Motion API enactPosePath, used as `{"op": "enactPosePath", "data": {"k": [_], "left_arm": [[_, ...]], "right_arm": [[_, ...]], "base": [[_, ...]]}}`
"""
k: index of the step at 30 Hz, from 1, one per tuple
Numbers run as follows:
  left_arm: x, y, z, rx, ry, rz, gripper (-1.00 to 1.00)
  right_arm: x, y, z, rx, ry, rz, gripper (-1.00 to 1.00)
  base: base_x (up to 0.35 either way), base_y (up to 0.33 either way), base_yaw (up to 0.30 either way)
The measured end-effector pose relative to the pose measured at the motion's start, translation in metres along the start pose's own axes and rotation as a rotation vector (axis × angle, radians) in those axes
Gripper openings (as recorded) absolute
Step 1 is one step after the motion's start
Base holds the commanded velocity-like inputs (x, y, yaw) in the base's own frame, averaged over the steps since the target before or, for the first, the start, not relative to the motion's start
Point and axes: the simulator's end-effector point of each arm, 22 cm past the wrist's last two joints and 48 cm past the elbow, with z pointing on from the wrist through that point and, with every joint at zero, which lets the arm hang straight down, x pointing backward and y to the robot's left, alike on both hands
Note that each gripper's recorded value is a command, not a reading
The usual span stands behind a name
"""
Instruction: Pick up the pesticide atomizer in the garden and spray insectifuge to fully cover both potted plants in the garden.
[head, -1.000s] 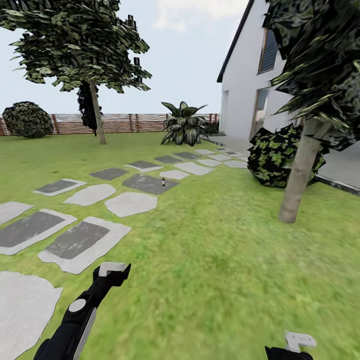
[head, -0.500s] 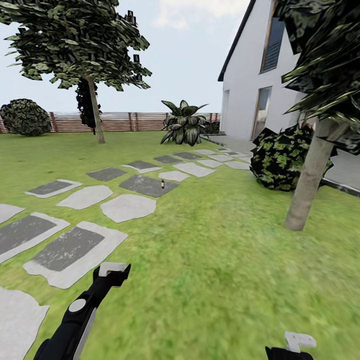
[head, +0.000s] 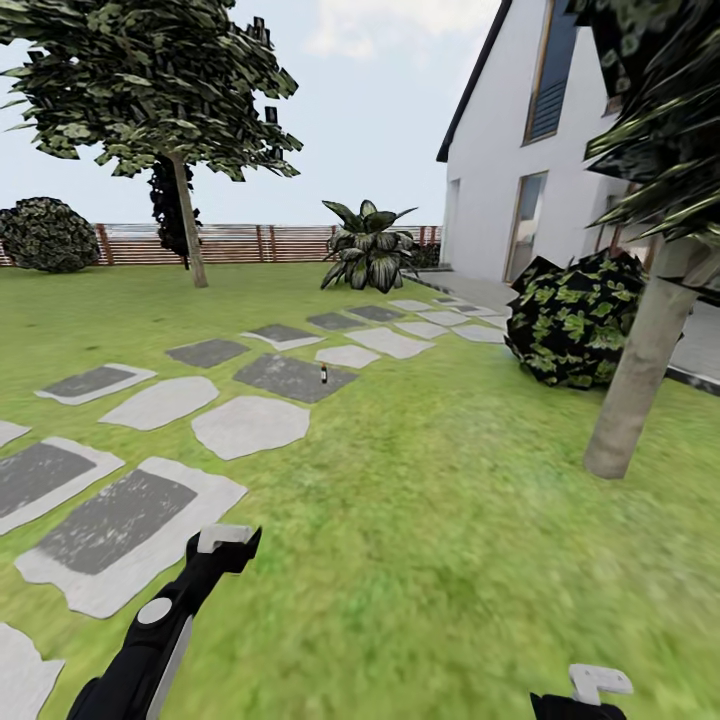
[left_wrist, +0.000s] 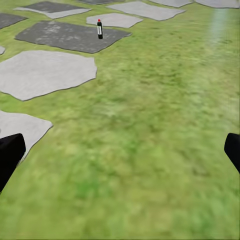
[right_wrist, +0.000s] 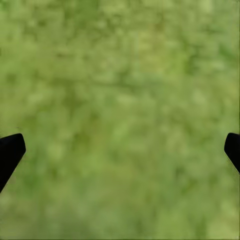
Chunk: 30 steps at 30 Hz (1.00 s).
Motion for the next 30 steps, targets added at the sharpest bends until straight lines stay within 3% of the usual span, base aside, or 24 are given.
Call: {"op": "enactPosePath", "data": {"k": [22, 30], "left_arm": [[0.0000, -0.0001, 0.0000, 0.000, 0.000, 0.000, 1.00], [0.0000, -0.0001, 0.0000, 0.000, 0.000, 0.000, 1.00]], "right_arm": [[-0.0004, -0.0001, -0.0002, 0.001, 0.000, 0.000, 1.00], [-0.0003, -0.0001, -0.0002, 0.001, 0.000, 0.000, 1.00]], "base": [[0.339, 0.001, 0.000], [0.338, 0.106, 0.000]]}}
